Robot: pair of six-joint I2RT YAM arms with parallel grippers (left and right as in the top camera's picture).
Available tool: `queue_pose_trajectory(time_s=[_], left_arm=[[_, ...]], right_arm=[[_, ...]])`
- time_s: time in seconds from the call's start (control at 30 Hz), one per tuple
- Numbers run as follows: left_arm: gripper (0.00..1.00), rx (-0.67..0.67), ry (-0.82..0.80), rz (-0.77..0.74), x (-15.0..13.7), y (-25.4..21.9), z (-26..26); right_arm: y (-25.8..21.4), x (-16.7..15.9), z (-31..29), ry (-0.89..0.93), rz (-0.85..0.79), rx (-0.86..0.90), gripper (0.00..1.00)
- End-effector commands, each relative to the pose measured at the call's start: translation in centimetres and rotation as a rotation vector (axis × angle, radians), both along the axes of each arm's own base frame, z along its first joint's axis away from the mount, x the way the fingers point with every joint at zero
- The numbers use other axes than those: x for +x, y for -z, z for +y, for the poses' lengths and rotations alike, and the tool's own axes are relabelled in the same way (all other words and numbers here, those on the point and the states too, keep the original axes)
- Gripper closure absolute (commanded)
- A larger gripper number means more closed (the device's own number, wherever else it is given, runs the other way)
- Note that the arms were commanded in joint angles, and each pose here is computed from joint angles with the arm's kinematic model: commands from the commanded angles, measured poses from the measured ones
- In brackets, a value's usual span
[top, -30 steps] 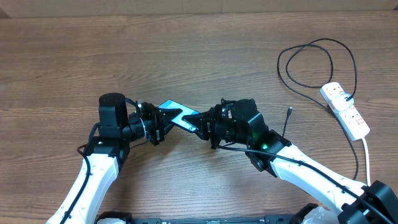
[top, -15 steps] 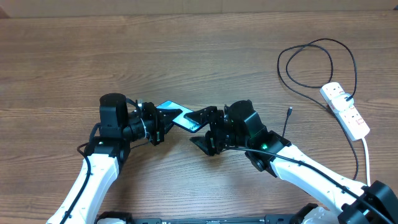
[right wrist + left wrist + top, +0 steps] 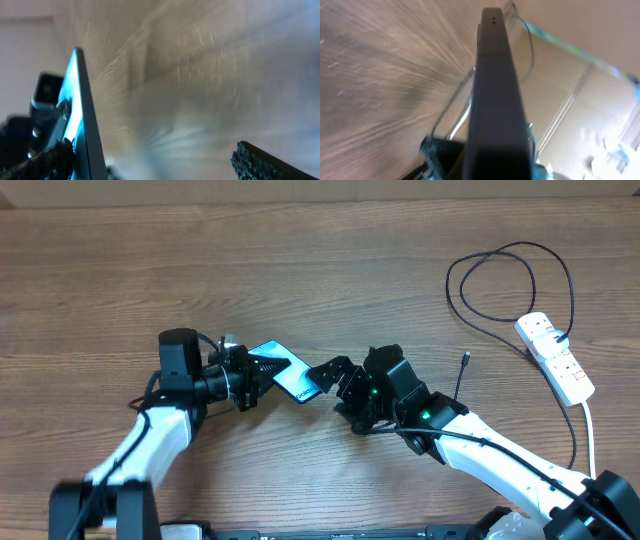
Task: Plug charger to phone and switch on socket
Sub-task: 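Hold the phone with both grippers and adjust the right gripper's grip, then open the right gripper, release the phone, and move it to the cable end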
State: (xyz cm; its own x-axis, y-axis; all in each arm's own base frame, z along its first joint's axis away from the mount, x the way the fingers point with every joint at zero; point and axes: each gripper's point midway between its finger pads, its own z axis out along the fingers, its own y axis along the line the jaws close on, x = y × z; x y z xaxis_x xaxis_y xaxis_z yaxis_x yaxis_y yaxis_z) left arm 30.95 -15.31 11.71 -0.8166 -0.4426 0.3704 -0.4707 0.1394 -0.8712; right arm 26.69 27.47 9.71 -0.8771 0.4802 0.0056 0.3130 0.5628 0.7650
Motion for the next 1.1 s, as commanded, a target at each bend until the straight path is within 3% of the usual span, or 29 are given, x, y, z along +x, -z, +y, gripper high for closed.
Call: queue_pose_trajectory(time_s=[0.0,0.1,0.27,0.7,0.97,1.07], left_arm=[[0.96,-0.215,0.263,-0.144,-2.3,-3.3,-1.5],[0.95,-0.295,0.379,-0.208,-3.4,-4.2,-1.9],[0.96,-0.291,0.434,-0.277,-3.9,-4.7,-2.9],[0.96,-0.258,0.429,-0.295,-3.6,-4.3,-4.0],[0.96,-0.258,0.429,-0.294,-3.6,-4.3,-4.0],[0.96,-0.257,0.428,-0.295,-3.6,-4.3,-4.0]], right_arm=[[-0.4,1.6,-1.5,-0.161,-0.304,-0.223,0.0],[-1.1,2.3,-3.9,-0.13,-0.326,-0.321,0.0],[-4.3,4.3,-14.8,0.171,-0.296,-0.58,0.0],[-1.3,5.6,-25.8,0.263,-0.164,-0.841,0.0],[3.6,7.0,-29.4,0.293,-0.04,-0.924,0.3],[5.0,7.4,-29.7,0.279,-0.021,-0.937,0.31]])
